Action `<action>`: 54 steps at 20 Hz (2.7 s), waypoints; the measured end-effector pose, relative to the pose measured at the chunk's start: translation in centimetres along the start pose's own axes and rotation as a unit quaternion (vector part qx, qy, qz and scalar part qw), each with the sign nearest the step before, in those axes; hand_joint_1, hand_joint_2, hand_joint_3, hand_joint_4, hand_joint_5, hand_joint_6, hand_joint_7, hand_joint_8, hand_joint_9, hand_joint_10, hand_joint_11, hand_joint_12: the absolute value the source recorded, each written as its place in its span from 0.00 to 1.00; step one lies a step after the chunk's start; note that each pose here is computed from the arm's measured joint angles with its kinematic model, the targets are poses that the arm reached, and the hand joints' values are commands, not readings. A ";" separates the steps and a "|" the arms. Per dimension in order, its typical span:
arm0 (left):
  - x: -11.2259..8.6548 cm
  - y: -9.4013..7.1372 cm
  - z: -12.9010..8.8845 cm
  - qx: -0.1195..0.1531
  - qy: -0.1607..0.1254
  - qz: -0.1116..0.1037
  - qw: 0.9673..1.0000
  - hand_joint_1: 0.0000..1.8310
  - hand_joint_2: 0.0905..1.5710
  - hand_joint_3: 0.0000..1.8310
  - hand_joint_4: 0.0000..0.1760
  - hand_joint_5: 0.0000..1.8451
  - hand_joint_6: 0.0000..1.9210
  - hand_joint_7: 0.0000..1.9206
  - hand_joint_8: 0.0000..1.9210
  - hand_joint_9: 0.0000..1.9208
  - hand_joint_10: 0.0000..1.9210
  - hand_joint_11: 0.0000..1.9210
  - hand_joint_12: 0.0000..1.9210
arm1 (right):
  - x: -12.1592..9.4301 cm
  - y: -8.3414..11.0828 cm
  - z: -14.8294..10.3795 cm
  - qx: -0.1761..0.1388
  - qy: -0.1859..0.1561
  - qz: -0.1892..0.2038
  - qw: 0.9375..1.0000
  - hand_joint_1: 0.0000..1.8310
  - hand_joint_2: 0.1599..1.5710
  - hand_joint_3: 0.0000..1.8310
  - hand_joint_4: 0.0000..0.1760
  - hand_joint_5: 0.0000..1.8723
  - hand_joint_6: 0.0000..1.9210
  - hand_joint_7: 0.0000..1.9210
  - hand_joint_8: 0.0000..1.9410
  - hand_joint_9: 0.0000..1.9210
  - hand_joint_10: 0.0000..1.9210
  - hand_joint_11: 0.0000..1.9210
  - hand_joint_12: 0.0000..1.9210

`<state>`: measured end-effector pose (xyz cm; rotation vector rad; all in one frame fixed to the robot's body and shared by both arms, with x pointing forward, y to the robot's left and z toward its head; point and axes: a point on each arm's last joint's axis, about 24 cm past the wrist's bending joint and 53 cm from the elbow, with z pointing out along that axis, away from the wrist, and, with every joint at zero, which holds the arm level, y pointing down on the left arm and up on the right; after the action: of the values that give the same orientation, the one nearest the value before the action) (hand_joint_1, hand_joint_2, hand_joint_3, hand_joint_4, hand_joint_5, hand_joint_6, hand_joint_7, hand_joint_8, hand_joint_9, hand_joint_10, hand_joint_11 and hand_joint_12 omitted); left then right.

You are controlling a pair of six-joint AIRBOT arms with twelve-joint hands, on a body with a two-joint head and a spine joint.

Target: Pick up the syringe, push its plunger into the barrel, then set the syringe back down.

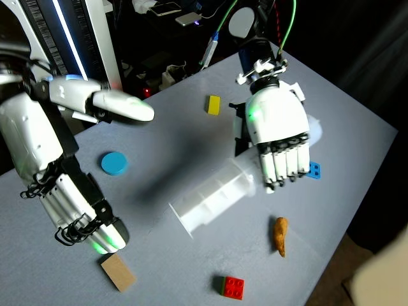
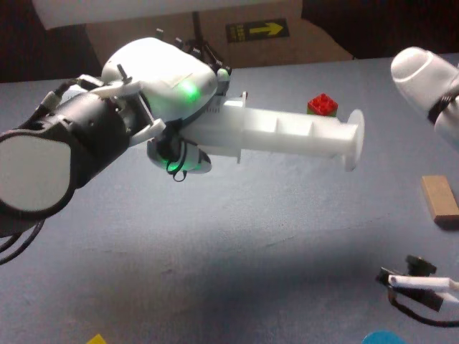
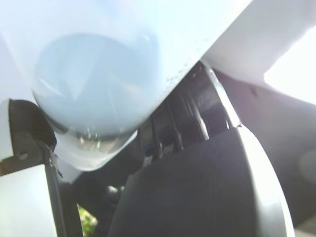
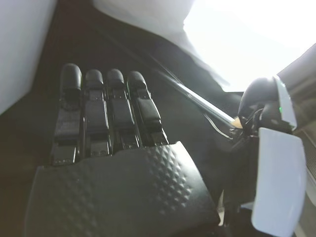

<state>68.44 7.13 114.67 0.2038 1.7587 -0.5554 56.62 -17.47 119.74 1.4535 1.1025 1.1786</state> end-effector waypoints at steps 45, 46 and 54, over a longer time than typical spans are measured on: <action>-5.0 -0.3 -1.3 -0.043 -0.049 -0.037 0.997 0.81 0.74 0.00 0.00 0.46 0.48 0.38 0.69 0.40 0.74 0.40 0.89 | 7.2 -3.0 5.7 0.022 0.104 0.126 0.986 0.10 0.51 0.00 0.00 0.06 0.00 0.06 0.00 0.06 0.00 0.00 0.31; -5.1 -0.3 -1.3 -0.044 -0.050 -0.038 0.997 0.81 0.74 0.00 0.00 0.46 0.47 0.38 0.69 0.40 0.75 0.39 0.89 | 7.5 -3.1 5.7 0.024 0.107 0.129 0.986 0.10 0.51 0.00 0.00 0.06 0.00 0.06 0.00 0.06 0.00 0.00 0.32; -6.0 0.7 -1.4 -0.057 -0.062 -0.031 0.996 0.81 0.73 0.00 0.00 0.46 0.46 0.40 0.66 0.41 0.73 0.41 0.87 | 11.2 -2.1 5.4 0.021 0.141 0.142 0.980 0.12 0.52 0.00 0.00 0.07 0.00 0.07 0.00 0.06 0.00 0.00 0.31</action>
<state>69.10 9.33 120.46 0.0334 1.6747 -0.5004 63.27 -6.78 118.79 1.5454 1.1389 1.6105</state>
